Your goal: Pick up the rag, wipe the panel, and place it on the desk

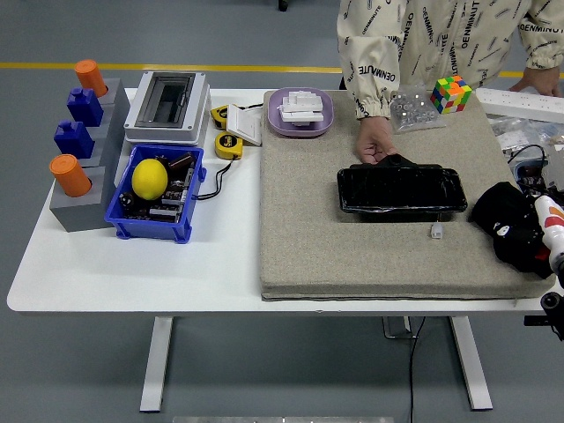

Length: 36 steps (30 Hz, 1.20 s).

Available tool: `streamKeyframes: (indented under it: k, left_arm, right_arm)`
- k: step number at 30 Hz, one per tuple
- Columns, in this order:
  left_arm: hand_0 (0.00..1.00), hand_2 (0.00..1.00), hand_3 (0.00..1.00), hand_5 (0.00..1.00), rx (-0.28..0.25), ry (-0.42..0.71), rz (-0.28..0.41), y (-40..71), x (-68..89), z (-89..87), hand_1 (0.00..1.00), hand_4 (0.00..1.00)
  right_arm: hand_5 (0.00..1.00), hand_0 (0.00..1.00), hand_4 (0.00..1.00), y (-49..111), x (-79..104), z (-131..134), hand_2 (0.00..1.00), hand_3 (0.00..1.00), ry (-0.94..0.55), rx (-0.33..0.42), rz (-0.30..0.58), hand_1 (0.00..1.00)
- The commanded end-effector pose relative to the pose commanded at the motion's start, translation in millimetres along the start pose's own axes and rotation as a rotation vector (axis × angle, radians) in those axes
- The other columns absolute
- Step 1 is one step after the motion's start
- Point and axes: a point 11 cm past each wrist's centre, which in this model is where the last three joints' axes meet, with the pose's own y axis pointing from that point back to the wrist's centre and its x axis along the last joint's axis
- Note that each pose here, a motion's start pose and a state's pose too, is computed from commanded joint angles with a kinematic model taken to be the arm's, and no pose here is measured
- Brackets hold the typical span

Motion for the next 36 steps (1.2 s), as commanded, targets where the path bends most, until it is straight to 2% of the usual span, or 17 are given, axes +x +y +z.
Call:
streamKeyframes:
  k: [7,8,13,14,19,20,36]
  left_arm:
    - [0.611,0.653,0.561,0.436,-0.003,0.0,-0.002,0.0,-0.8,1.6,0.64,0.625]
    - [0.611,0.652,0.56,0.436,-0.004,0.0,-0.002,0.1,-0.9,2.0,0.64,0.625]
    - [0.611,0.654,0.561,0.437,-0.003,0.001,-0.002,0.0,-0.8,1.6,0.64,0.625]
    - [0.611,0.654,0.561,0.437,-0.003,0.002,-0.002,0.0,-0.8,1.3,0.64,0.625]
    - [0.611,0.654,0.561,0.437,-0.005,0.002,-0.003,0.0,-1.4,2.1,0.64,0.625]
    - [0.611,0.653,0.561,0.436,-0.005,0.003,-0.003,0.0,-1.4,2.3,0.64,0.625]
    - [0.611,0.653,0.561,0.437,-0.005,0.004,-0.003,0.1,-1.2,2.3,0.639,0.625]
  right_arm:
    - [0.19,0.428,0.77,-0.4,-0.4,1.8,0.506,0.506,-0.004,-0.003,-0.025,0.467]
    - [0.271,0.477,0.892,-0.5,-0.3,1.7,0.551,0.54,-0.004,-0.002,-0.028,0.512]
    - [0.271,0.477,0.892,-0.6,-1.2,0.9,0.551,0.54,-0.006,0.002,-0.039,0.512]
    - [0.32,0.523,0.968,-0.5,-1.7,0.9,0.586,0.556,-0.005,0.003,-0.042,0.551]
    - [0.32,0.523,0.968,-0.7,-2.7,1.0,0.586,0.556,-0.005,0.003,-0.055,0.551]
    - [0.385,0.58,0.998,-0.7,-2.6,1.0,0.654,0.59,-0.005,0.003,-0.056,0.58]
    - [0.396,0.629,0.998,-1.8,2.2,2.9,0.684,0.631,-0.004,0.0,-0.057,0.608]
